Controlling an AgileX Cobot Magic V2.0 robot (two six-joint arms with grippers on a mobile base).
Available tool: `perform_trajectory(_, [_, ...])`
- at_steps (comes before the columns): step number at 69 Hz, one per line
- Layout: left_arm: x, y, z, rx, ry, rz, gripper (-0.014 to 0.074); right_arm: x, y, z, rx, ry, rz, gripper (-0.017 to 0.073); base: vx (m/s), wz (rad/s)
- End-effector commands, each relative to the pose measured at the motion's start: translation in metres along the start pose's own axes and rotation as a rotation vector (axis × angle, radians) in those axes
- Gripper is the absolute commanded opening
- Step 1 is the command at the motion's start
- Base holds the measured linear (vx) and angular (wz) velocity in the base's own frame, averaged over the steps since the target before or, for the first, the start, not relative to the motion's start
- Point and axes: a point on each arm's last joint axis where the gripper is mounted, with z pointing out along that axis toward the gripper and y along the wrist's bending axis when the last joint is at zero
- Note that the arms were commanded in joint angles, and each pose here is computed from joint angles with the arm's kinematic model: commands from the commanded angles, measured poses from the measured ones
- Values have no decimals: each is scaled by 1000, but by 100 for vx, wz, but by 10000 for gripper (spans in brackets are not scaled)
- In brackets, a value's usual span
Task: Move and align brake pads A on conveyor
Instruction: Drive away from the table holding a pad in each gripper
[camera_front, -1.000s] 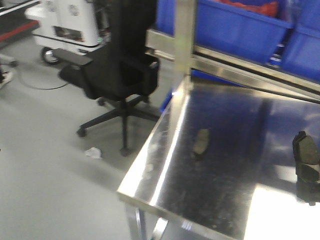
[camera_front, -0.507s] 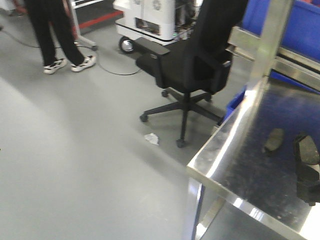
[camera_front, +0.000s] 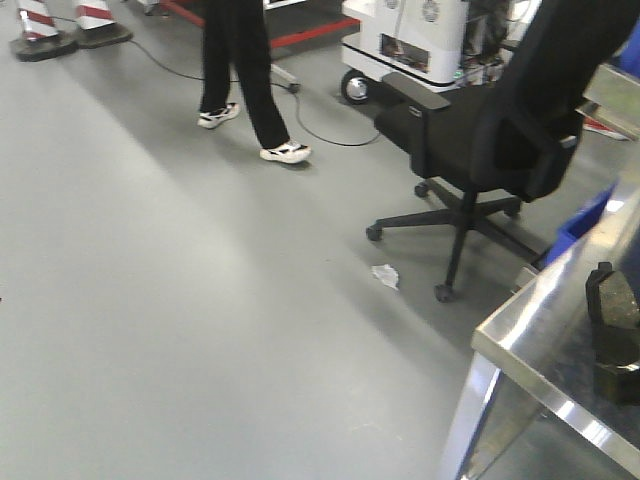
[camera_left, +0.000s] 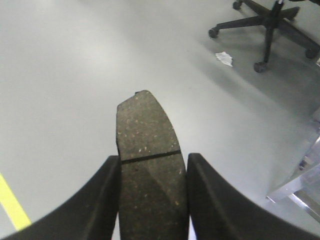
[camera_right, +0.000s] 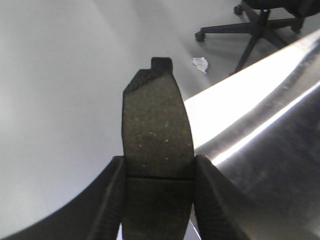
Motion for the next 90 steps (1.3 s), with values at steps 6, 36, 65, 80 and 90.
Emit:
perform_trajectory(6, [-15, -2, -6, 10, -112, -1, 56, -15, 0, -6, 3, -107, 1, 60, 0, 37])
perform_trajectory(36, [-15, -2, -6, 10, -112, -1, 56, -14, 0, -6, 3, -104, 1, 60, 7, 46])
perform_trajectory(65, [-15, -2, -6, 10, -112, -1, 56, -14, 0, -6, 3, -104, 1, 60, 14, 43])
perform_trajectory(80, [-15, -2, -6, 10, -112, -1, 56, -14, 0, -6, 2, -101, 1, 60, 22, 30])
perform_trajectory(90, [-15, -2, -6, 10, -112, -1, 56, -14, 0, -6, 2, -101, 1, 60, 29, 23])
